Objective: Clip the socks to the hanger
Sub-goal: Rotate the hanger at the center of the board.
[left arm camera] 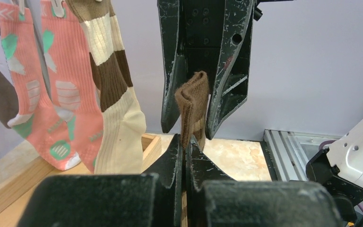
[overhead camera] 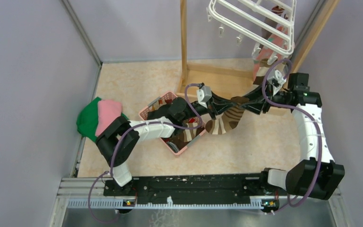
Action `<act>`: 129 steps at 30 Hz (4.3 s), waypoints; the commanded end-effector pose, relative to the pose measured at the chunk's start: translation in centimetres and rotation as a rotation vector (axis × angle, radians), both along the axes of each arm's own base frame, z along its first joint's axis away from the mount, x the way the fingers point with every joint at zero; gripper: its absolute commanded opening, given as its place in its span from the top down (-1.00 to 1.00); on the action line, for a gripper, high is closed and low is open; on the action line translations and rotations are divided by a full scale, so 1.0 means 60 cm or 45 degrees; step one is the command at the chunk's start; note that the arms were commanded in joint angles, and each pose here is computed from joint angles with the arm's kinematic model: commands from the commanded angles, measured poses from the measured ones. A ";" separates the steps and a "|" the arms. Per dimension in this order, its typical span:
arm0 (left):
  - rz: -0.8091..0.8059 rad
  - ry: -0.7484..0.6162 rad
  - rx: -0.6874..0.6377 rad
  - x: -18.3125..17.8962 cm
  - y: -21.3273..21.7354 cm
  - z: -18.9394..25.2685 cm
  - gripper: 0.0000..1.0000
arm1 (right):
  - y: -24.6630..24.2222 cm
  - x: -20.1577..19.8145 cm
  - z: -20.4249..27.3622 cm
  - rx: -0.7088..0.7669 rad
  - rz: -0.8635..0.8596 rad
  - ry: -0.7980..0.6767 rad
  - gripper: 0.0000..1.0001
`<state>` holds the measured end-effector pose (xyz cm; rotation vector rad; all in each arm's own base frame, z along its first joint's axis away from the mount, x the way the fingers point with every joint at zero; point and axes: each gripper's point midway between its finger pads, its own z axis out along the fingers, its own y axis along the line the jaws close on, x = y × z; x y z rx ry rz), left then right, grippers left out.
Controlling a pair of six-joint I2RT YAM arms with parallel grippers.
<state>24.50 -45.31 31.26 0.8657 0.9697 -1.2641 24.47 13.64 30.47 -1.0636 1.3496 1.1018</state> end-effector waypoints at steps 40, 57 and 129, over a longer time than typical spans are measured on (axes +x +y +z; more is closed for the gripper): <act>-0.134 0.270 -0.960 -0.034 0.209 0.264 1.00 | 0.088 -0.039 0.206 0.443 0.124 -0.328 -0.70; -0.244 0.313 -0.975 -0.045 0.189 0.279 1.00 | 0.099 -0.005 0.203 0.589 0.037 -0.231 -0.31; -0.101 0.145 -0.418 0.123 -0.095 0.199 -0.90 | -0.186 0.031 0.028 0.148 -0.469 0.177 1.00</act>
